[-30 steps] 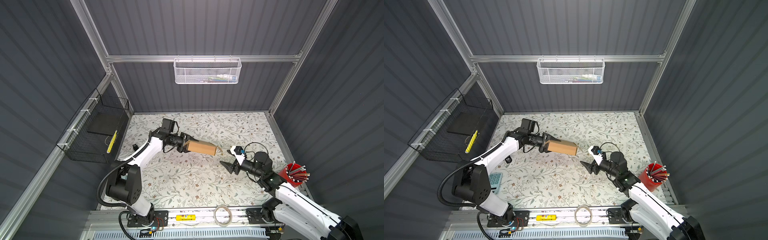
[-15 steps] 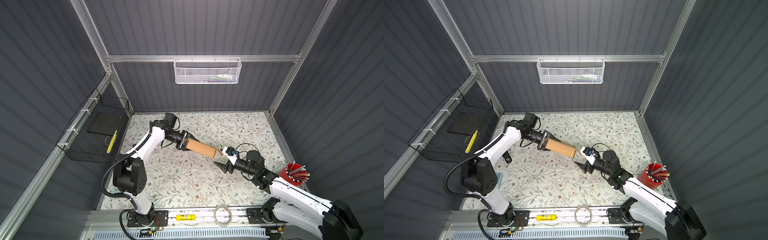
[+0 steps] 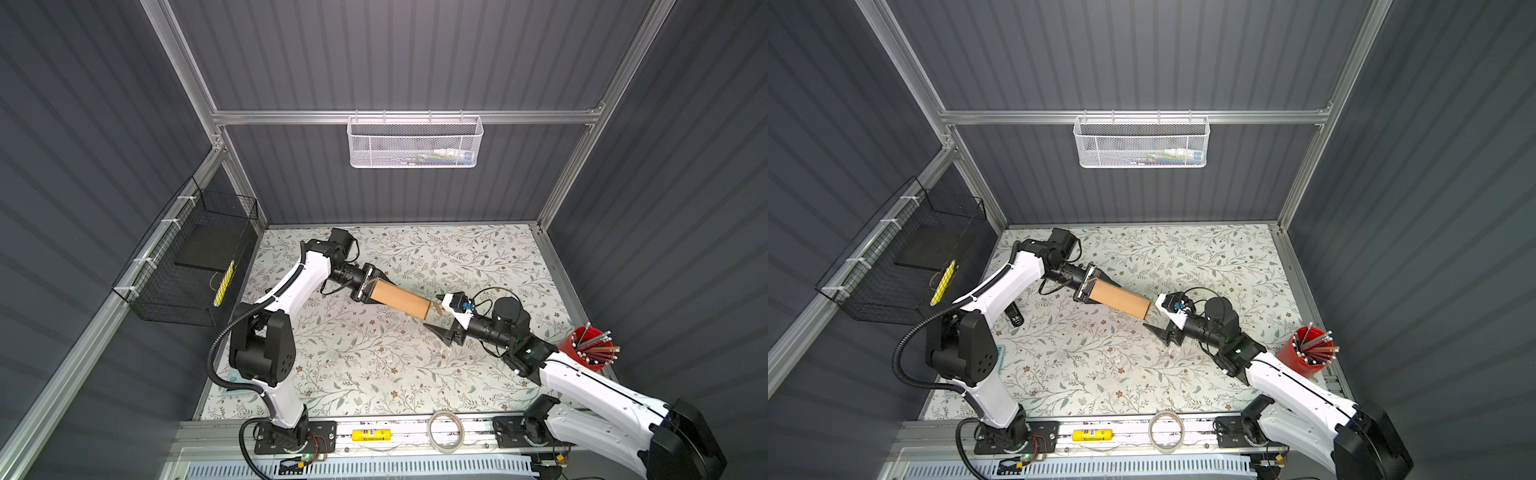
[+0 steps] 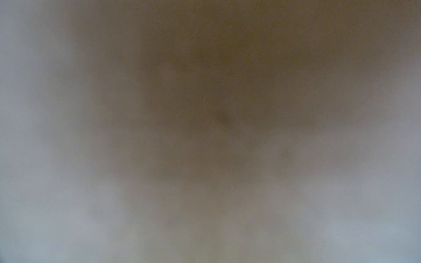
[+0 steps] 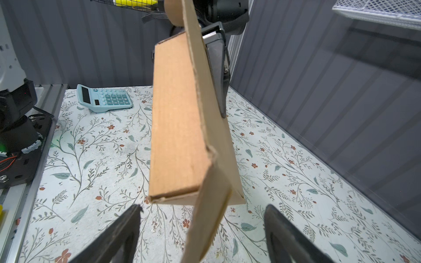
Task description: Fold the paper box
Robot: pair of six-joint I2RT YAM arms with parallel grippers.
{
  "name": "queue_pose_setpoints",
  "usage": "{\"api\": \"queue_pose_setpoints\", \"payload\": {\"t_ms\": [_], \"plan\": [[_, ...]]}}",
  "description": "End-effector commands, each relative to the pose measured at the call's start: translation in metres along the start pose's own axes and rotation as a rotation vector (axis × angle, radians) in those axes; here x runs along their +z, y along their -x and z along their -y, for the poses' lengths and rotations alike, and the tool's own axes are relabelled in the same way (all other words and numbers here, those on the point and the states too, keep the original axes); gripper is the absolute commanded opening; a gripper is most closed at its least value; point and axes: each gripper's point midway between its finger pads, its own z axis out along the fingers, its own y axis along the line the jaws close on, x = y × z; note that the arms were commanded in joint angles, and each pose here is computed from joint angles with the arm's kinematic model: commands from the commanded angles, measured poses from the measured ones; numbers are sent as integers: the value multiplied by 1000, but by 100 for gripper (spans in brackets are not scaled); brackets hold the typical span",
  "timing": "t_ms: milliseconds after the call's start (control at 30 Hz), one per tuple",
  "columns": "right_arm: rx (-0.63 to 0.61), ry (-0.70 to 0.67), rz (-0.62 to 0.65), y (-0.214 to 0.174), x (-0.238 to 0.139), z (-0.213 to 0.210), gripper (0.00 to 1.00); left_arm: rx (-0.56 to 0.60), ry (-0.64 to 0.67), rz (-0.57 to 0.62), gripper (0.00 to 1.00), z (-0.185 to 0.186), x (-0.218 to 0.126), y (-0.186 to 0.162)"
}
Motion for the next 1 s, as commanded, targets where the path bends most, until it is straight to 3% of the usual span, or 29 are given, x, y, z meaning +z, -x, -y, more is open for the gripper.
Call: {"api": "queue_pose_setpoints", "payload": {"t_ms": [0,967], "plan": [[-34,23,51,18,1,-2,85,6,-7,-31,27,5,-3,-5],[-86,72,118,31,38,-14,82,20,4,-48,24,9,-2,0]]}}
